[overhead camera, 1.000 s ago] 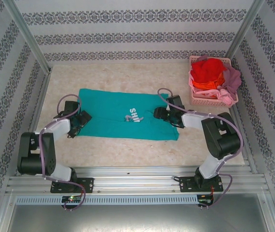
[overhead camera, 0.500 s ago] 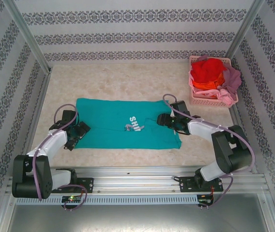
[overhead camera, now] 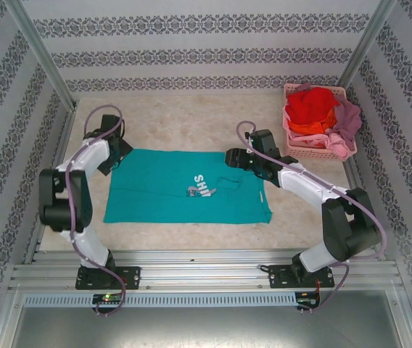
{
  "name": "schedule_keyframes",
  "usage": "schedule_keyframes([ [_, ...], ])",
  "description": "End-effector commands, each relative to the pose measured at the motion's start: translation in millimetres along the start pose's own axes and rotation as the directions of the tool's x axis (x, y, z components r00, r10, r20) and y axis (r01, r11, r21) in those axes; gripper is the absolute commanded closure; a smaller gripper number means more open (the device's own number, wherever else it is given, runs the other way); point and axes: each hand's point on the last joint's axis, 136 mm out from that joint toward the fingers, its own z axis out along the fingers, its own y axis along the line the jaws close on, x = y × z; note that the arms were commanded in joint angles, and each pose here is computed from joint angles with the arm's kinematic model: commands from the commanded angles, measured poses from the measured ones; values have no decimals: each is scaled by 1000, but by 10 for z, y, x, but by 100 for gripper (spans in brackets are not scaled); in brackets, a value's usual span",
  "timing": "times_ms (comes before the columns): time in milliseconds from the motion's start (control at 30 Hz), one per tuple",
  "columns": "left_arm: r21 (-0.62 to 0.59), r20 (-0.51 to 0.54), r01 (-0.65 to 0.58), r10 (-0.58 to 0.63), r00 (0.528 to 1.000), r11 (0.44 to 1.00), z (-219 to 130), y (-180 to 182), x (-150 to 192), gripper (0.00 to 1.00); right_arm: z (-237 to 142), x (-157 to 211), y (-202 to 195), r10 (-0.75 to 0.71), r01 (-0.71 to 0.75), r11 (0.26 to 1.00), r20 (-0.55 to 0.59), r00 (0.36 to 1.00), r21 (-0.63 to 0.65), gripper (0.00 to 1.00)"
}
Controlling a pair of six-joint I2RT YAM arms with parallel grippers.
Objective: Fold and stack the t-shirts
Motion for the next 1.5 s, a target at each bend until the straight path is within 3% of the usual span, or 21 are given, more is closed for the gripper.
schedule_keyframes([
  [0, -117, 8, 26, -25, 1000, 993, 122, 78, -117, 20, 57, 16, 44, -29, 29, 1000, -15, 999, 10, 28],
  [300, -191, -11, 48, -51, 999, 980, 508, -170, -324, 39, 124, 104, 72, -24, 24, 1000, -40, 999, 3, 27],
  [833, -241, -90, 9, -32, 995, 971, 935, -237, -290, 50, 74, 142, 39, -25, 25, 1000, -35, 999, 14, 27],
  [967, -241, -91, 15, -38, 995, 970, 939, -250, -334, 45, 54, 158, 21, -23, 23, 1000, -33, 999, 20, 27],
  [1033, -231, -85, 16, -36, 996, 973, 924, -277, -361, 47, 49, 169, 8, -21, 22, 999, -33, 999, 25, 27],
  [1167, -225, -93, 8, -30, 995, 974, 938, -302, -360, 56, 54, 196, -12, -16, 17, 999, -37, 999, 30, 28],
  [1467, -203, -118, 1, -26, 993, 979, 916, -280, -276, 92, 103, 141, -76, -9, 11, 998, -32, 999, 59, 27],
])
